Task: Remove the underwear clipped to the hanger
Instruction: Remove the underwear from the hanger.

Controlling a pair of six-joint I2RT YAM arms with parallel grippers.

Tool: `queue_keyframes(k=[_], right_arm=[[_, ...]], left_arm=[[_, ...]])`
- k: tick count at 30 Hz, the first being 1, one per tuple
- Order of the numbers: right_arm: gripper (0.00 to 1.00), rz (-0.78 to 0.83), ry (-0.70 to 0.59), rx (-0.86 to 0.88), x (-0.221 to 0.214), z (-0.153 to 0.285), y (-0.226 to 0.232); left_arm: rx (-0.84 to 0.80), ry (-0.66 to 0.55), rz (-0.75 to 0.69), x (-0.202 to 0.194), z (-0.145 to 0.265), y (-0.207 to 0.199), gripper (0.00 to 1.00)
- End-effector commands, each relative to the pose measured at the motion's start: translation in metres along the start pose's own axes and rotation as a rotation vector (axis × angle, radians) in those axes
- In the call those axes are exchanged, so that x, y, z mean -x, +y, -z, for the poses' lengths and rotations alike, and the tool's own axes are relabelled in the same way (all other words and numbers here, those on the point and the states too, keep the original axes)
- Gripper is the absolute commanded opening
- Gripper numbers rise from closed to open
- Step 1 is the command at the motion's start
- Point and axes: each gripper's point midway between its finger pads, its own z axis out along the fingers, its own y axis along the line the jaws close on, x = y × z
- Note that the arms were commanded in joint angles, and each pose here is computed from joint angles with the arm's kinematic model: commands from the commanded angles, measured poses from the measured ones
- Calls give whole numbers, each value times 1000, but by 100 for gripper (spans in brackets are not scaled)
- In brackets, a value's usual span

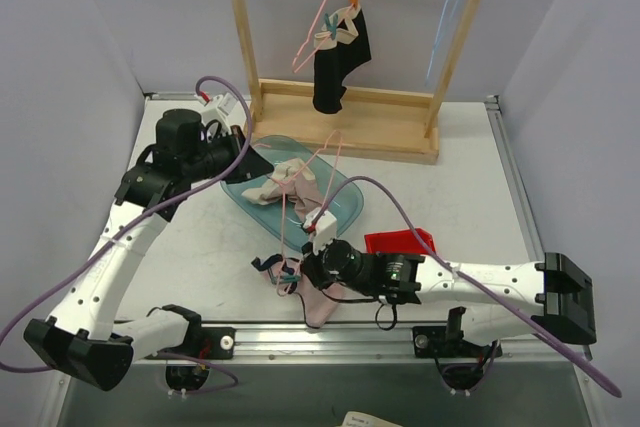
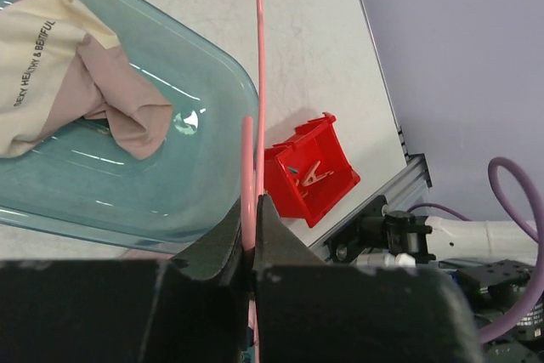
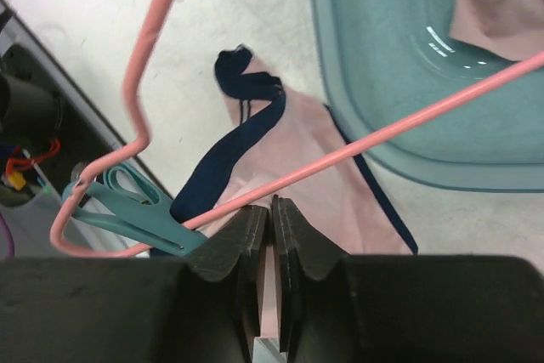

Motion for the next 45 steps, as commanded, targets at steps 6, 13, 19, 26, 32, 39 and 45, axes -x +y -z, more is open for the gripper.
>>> queue_keyframes(k=[6, 13, 19, 26, 32, 39, 45], right_arm=[[5, -148, -137, -104, 44, 1, -36], [0, -258, -123, -296, 39, 3, -79], [28, -298, -38, -309, 21, -3, -91], [84, -309, -46, -244, 38, 22, -79], [88, -325, -114, -183, 82, 45, -67], [90, -167, -8, -129, 80, 6, -30], [89, 60, 40, -134, 72, -21, 0]], left_arm=[[-55, -4, -25, -4, 8, -9, 3], [-31, 0, -30, -8, 10, -3, 3], [-6, -54, -56, 1, 23, -3, 3], [108, -52, -127, 6, 28, 15, 3], [139, 0, -144, -8, 24, 27, 3], [123, -22, -136, -3, 21, 23, 3], [100, -24, -144, 1, 19, 16, 3]])
